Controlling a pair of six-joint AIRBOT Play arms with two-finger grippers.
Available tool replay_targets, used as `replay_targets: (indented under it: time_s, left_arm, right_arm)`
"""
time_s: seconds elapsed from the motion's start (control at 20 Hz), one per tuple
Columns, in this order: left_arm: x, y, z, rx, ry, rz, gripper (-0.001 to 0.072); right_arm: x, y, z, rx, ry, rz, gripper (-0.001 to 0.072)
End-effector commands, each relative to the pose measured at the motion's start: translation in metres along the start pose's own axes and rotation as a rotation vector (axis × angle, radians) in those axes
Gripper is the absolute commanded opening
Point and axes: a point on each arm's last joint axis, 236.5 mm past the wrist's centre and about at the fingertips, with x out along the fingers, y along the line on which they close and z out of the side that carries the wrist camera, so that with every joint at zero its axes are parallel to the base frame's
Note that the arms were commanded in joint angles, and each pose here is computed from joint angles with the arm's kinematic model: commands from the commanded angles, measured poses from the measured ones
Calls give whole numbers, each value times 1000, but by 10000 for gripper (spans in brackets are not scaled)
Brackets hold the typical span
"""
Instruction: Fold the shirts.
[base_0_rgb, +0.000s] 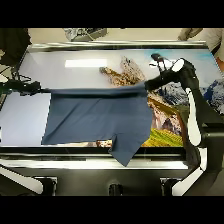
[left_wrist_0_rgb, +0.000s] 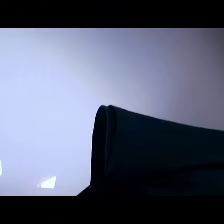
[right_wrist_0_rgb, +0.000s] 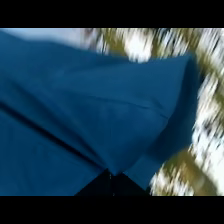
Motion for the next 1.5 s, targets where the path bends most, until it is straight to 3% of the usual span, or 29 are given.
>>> replay_targets:
  time_s: [0.0, 0.15, 0.4, 0.45, 0.5, 0.55, 0.6, 0.75, 0.9, 1.2, 1.45]
  left_arm:
    - [-6, -6, -72, -39, 318, -59, 28]
    - [-4, -4, -127, -81, 542, -78, 28]
    - [8, 1, -141, -100, 564, -72, 30]
    - [8, 1, -140, -100, 563, -71, 60]
    - [5, 2, -137, -99, 557, -70, 277]
    - [-1, 4, -133, -108, 550, -67, 426]
    - [-10, 8, -125, -135, 527, -55, 426]
    - [-49, 19, -120, -176, 496, -23, 426]
    - [-75, 28, -160, -214, 535, 16, 413]
    - [-55, 29, -317, -260, 578, -17, 415]
    - [-41, 27, -332, -211, 562, -56, 416]
  right_arm:
    - [5, 18, -66, 15, 272, 45, 39]
    - [31, 21, -86, 74, 325, 72, 39]
    - [54, 26, -95, 127, 335, 105, 42]
    - [52, 29, -88, 140, 311, 117, 101]
    - [46, 30, -80, 137, 283, 115, 282]
    - [33, 30, -72, 113, 260, 113, 443]
    - [15, 30, -70, 83, 249, 112, 504]
    - [-53, 14, -95, 87, 304, 102, 512]
    - [-93, 3, -134, 134, 368, 78, 504]
    - [-85, 43, -163, 69, 286, 111, 496]
    - [-79, 63, -176, 3, 308, 150, 491]
